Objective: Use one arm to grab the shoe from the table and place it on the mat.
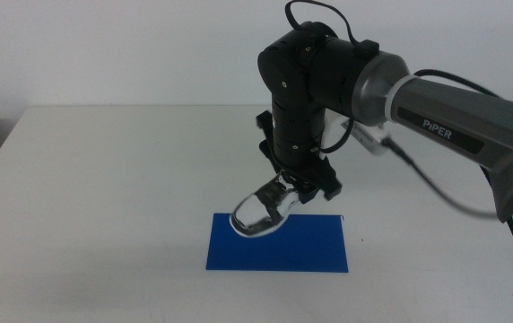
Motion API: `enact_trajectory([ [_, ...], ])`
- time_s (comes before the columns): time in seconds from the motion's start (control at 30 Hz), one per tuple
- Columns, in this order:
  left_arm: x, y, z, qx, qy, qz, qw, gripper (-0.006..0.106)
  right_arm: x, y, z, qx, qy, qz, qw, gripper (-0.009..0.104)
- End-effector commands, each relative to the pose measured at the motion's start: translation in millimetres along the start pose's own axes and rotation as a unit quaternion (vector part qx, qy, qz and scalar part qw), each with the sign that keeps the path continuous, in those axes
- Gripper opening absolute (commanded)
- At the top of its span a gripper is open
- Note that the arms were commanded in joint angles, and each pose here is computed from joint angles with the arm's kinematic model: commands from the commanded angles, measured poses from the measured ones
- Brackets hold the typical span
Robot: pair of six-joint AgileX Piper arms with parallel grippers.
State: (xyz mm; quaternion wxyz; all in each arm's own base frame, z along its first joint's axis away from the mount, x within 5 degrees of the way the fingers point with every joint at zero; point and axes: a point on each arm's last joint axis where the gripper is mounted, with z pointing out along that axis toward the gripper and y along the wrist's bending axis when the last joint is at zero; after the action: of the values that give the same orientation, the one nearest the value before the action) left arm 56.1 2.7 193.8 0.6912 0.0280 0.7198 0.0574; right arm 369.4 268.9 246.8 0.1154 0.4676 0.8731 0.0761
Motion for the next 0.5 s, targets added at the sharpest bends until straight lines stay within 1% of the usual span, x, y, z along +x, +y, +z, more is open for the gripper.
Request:
enact_trajectory([
  [0.0,-6.0,0.1,-0.6,-0.001,-0.042,-0.007,0.999,0.094,-10.5,-2.3,-40.4,-0.025,-0.015,0.112,0.993,-0.004],
  [0.1,-6.0,0.1,-0.6,-0.001,-0.042,-0.007,0.999,0.094,-10.5,-2.3,-40.4,-0.026,-0.012,0.226,0.974,-0.004],
  [0.13,-6.0,0.1,-0.6,-0.001,-0.042,-0.007,0.999,0.094,-10.4,-2.3,-40.4,-0.026,-0.012,0.237,0.971,-0.004],
  [0.33,-6.0,0.1,-0.6,-0.001,-0.042,-0.007,0.999,0.094,-12.2,-2.2,-39.8,-0.026,-0.014,0.236,0.971,-0.004],
  [0.47,-6.0,0.1,-0.6,-0.001,-0.042,-0.007,0.999,0.094,-15.3,-1.9,-40.0,-0.032,-0.031,0.231,0.972,-0.004],
])
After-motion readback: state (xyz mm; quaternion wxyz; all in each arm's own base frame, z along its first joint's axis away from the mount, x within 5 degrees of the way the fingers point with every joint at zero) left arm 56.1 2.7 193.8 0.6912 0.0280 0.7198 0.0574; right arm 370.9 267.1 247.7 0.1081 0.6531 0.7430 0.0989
